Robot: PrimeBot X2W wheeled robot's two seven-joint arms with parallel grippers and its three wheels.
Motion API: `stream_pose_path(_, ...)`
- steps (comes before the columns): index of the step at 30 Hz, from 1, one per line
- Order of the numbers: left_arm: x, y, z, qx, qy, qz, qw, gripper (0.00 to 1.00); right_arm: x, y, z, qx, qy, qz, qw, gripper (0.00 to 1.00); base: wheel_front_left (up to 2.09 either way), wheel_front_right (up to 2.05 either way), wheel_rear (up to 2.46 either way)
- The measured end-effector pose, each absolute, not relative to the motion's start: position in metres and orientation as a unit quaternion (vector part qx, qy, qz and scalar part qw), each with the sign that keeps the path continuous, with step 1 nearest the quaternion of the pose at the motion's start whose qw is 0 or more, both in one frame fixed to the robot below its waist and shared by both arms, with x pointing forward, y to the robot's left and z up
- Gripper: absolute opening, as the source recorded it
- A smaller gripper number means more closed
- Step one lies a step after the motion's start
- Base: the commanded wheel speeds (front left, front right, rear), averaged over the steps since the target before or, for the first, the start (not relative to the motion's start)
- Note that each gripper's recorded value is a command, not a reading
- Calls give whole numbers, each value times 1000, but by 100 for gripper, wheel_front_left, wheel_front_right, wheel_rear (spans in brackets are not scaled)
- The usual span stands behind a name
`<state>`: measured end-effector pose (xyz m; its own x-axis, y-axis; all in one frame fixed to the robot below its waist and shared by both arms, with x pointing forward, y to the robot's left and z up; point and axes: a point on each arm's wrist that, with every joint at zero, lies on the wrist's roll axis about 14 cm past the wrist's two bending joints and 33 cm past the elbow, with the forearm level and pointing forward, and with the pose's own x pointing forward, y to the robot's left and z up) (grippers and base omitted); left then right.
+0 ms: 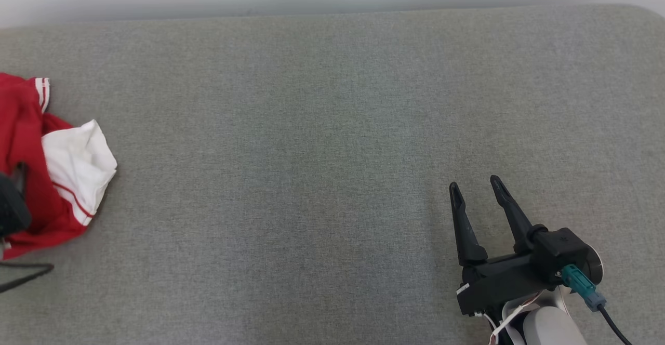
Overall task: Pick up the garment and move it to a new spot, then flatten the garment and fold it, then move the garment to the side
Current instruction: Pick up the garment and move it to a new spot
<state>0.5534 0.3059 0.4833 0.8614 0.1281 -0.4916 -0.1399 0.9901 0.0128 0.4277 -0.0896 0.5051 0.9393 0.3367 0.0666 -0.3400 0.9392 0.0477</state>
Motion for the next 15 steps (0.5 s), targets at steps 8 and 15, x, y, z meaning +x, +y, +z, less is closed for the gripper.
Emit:
stream_pose_path(8,548,306,460,4,286,72,955,55,429,-94,501,28,-22,165,986,100,0,0,0)
stream_pose_path(15,554,310,485,28,229,70,970,0,428,-93,506,28,-29,166,985,100,0,0,0)
